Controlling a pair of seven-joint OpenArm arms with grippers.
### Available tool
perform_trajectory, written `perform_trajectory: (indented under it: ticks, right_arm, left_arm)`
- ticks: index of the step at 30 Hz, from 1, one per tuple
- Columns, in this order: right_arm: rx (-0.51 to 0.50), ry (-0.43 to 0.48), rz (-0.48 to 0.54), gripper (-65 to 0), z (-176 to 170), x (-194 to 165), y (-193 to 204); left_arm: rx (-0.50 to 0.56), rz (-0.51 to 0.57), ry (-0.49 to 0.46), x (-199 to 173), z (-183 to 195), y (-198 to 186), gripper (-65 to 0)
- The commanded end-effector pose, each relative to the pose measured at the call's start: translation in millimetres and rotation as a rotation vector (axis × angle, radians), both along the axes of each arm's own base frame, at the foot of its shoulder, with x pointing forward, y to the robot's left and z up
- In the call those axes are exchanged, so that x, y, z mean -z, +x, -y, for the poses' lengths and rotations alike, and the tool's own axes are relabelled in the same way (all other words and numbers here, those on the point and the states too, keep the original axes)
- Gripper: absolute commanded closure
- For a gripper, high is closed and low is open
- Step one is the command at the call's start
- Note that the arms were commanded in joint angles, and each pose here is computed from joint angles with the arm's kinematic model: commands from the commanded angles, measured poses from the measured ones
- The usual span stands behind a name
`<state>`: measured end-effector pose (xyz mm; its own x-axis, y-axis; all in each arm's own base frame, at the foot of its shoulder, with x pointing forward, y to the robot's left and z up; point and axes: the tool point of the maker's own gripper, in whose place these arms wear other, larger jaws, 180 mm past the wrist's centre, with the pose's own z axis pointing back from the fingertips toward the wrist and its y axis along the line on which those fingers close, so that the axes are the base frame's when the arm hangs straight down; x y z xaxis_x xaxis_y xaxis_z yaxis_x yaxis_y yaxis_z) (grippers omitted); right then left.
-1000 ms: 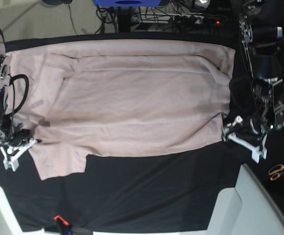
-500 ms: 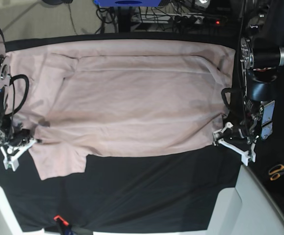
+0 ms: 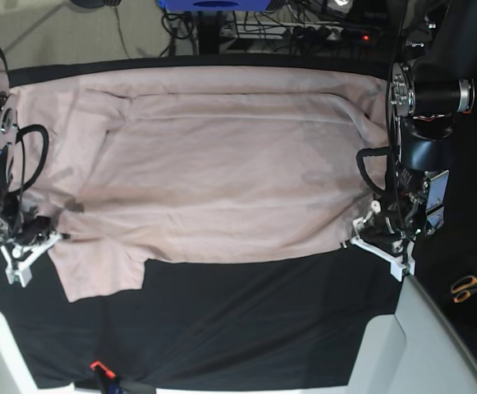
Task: Fold the T-shirt properly
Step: 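Hold both side edges and pull them toward the hem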
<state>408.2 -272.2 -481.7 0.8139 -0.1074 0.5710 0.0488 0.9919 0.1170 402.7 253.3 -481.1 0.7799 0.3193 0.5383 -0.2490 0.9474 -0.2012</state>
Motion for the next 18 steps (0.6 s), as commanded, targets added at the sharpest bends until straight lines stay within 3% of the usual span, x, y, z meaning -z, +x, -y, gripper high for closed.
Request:
perform_trajectory:
  ticks: [1, 3, 8, 18]
  right_arm:
    - [0.011, -0.01, 0.073, 0.0, 9.2, -22.9, 22.0]
    - [0.011, -0.01, 0.073, 0.0, 9.2, -22.9, 22.0]
    - [0.012, -0.011, 0.074, 0.0, 9.3, -23.1, 22.2]
    - [-0.001, -0.039, 0.137, 0.0, 11.4, -40.0, 34.6]
  left_arm:
    - [0.012, 0.005, -0.013, -3.1, 4.2, 3.6, -13.7]
    - [0.007, 0.044, 0.005, -5.2, 1.5, 7.6, -0.2]
    - [-0.023, 0.044, 0.014, 6.6, -5.0, 0.4, 0.0]
    - [-0.006, 0.16, 0.067, -48.7, -27.9, 39.4, 0.0]
